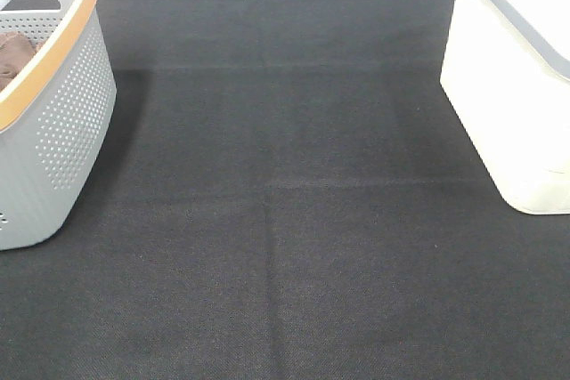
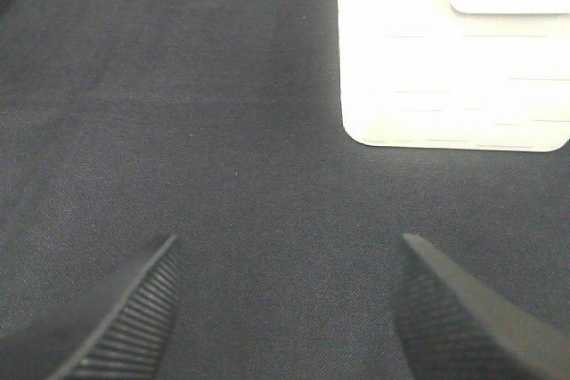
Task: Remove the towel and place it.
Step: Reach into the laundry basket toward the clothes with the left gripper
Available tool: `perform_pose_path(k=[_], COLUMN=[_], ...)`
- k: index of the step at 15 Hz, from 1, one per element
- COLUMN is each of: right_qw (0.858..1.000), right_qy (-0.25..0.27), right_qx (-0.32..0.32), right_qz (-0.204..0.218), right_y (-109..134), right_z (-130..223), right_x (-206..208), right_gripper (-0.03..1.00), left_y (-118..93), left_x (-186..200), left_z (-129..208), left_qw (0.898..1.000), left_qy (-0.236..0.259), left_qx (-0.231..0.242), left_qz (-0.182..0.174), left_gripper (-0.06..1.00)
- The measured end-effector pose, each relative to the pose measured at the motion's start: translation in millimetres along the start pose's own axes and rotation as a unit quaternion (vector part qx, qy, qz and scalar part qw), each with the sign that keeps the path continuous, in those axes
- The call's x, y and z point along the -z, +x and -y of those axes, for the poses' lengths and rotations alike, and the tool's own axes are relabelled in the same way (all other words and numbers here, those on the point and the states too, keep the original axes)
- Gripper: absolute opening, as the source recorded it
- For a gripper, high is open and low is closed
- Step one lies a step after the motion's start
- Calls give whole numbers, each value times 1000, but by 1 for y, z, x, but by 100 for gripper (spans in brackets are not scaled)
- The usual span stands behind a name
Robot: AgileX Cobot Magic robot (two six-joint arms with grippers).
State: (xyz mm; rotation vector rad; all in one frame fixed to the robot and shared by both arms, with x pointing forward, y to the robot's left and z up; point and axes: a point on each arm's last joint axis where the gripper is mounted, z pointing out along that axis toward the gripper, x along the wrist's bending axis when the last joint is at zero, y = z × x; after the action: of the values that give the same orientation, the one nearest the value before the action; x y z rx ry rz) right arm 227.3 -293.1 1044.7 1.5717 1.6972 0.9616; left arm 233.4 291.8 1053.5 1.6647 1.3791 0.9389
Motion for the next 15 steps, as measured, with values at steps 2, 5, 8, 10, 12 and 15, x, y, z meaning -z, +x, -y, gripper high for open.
perform_pose_path(k=[2,5,8,10,12,15], right_qw=[1000,1000,1000,1000,1000,1000], right_qy=[0,0,0,0,0,0], right_qx=[0,0,0,0,0,0], right_qz=[0,0,0,0,0,0], right_y=[0,0,0,0,0,0], right_z=[0,0,0,0,0,0], right_x=[0,0,0,0,0,0], right_gripper=[64,64,64,64,64,64], left_y=[0,0,0,0,0,0], left_x=[0,0,0,0,0,0], left_z=[0,0,0,0,0,0], left_qw=[1000,1000,1000,1000,1000,1000], left_qy=[0,0,0,0,0,0], left_qx=[0,0,0,0,0,0], left_qz=[0,0,0,0,0,0], left_gripper=[81,81,81,81,81,81])
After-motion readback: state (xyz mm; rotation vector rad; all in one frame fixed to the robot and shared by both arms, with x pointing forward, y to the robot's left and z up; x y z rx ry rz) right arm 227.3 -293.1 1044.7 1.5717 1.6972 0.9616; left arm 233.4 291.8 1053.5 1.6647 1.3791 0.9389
